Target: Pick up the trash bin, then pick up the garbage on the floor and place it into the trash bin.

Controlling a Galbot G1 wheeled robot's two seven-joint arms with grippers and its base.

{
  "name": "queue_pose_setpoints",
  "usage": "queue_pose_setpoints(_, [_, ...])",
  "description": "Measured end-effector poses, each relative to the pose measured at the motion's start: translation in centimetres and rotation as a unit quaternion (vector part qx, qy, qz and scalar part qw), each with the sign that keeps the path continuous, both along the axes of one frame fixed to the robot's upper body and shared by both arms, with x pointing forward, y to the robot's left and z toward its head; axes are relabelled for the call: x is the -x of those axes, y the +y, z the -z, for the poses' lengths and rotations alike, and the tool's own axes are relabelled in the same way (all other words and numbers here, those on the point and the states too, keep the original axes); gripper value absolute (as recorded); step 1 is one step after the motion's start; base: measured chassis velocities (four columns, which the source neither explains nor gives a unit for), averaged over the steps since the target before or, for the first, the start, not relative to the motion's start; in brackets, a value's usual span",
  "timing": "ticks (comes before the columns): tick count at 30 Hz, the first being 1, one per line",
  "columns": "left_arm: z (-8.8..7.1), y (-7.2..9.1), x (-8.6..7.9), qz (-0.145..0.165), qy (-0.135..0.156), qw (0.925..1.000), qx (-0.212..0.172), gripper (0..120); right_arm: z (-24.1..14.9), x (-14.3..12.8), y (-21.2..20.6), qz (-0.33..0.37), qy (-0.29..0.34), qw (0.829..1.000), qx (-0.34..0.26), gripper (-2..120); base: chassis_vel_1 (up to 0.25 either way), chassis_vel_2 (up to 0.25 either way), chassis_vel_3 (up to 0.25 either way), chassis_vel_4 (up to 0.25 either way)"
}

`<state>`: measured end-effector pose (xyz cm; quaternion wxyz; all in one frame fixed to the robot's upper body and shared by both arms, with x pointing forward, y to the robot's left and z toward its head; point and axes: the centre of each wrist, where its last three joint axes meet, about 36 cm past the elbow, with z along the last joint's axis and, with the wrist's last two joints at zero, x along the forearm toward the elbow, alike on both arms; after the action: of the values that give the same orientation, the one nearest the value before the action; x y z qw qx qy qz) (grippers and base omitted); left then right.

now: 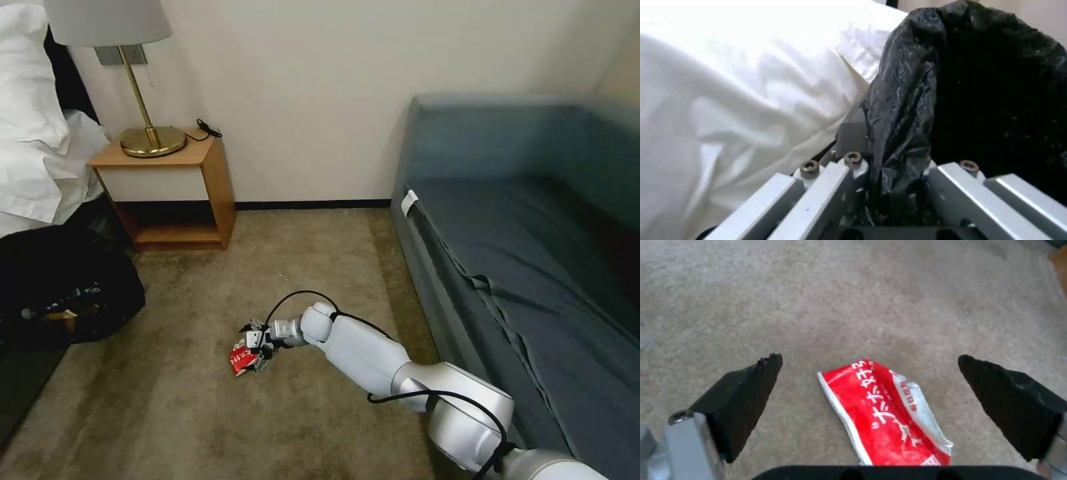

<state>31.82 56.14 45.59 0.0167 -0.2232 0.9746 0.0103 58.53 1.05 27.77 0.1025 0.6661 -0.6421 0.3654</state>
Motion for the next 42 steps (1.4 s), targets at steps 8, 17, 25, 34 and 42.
queue_pose_setpoints(8, [0.4,-0.2,-0.1,0.004,0.001,1.0000,0.003,4,0.3,1.0,0.8,0.003,0.006,1.000,-0.024,100,0.000,0.000,0.000,0.000])
queue_pose_setpoints(17, [1.1,-1.9,-1.4,0.025,0.005,0.9997,0.003,4,-2.0,0.2,1.1,0.031,-0.003,0.996,-0.084,100,0.000,0.000,0.000,0.000])
queue_pose_setpoints(25, [0.8,-3.2,-2.5,0.041,0.006,0.9991,0.003,4,-5.7,-2.7,0.6,0.039,-0.033,0.992,-0.116,100,0.000,0.000,0.000,0.000])
queue_pose_setpoints(34, [0.7,-3.6,-3.3,0.049,0.005,0.9988,0.004,4,-6.2,-3.1,0.4,0.032,-0.033,0.992,-0.116,100,0.000,0.000,0.000,0.000])
queue_pose_setpoints(42, [1.3,-3.9,-4.0,0.057,0.011,0.9983,0.008,4,-4.5,-2.1,0.2,0.024,-0.021,0.994,-0.106,100,-0.006,0.008,0.006,-0.007])
